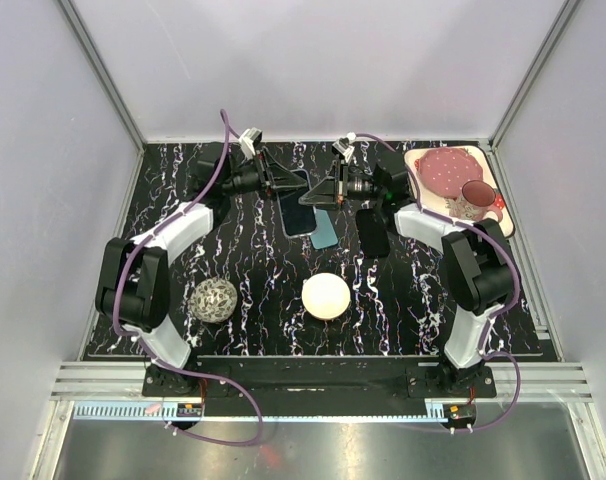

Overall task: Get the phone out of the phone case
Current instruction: Pick up the phone at the center of the board.

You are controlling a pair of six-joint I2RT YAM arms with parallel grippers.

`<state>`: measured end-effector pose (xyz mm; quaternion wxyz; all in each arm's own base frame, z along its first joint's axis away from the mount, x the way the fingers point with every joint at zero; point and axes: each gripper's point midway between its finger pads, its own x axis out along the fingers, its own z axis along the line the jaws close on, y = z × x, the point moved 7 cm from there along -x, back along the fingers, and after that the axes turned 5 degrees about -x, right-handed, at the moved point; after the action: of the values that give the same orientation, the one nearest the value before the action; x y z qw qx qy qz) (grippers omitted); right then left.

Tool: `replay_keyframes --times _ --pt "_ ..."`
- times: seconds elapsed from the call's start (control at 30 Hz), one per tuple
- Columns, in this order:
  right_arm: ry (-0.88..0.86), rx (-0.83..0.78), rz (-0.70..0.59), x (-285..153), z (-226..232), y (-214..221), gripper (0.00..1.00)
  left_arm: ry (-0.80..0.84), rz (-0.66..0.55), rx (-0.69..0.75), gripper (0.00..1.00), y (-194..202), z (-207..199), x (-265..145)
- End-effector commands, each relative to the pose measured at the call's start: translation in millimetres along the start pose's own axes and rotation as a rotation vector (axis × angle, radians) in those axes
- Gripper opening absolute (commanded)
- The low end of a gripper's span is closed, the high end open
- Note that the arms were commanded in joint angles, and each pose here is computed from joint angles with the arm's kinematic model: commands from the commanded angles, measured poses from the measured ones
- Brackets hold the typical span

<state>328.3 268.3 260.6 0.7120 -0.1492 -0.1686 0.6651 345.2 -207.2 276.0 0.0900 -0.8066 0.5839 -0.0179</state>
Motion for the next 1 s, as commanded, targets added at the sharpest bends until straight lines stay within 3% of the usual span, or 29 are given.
replay_keyframes --times 0.0,0.07,0.13,0.17,0.27,0.3,0.4,0.53,0.7,0.97 --pt "-0.047 -0.048 0.006 4 12 0 0.00 0.088 0.002 0.096 0.22 -8 -30 2" --pt "-0.031 -0.035 0.010 4 9 2 0.00 0.092 -0.006 0.097 0.02 -9 -34 2" --pt "0.011 0.001 0.006 3 4 2 0.19 0.096 -0.024 0.103 0.00 -9 -38 -1" --pt "0.034 -0.015 -0.007 2 0 2 0.44 0.096 -0.030 0.104 0.00 -9 -40 -2" --pt "0.120 -0.007 -0.041 -5 -5 6 0.70 0.096 -0.066 0.114 0.00 -10 -48 -9" --pt "0.135 -0.015 -0.057 -8 0 7 0.73 0.082 -0.082 0.106 0.00 -13 -48 -14" --pt "0.203 0.018 -0.134 -22 -7 15 0.78 0.049 -0.138 0.112 0.00 -15 -54 -25" --pt "0.136 0.030 -0.219 -29 -3 22 0.78 0.039 -0.208 0.130 0.00 -14 -66 -35" --pt "0.029 0.118 -0.245 -28 2 26 0.76 0.043 -0.240 0.133 0.00 -13 -74 -39" --pt "-0.051 0.078 -0.275 -24 21 24 0.68 0.056 -0.249 0.133 0.00 -11 -78 -40"
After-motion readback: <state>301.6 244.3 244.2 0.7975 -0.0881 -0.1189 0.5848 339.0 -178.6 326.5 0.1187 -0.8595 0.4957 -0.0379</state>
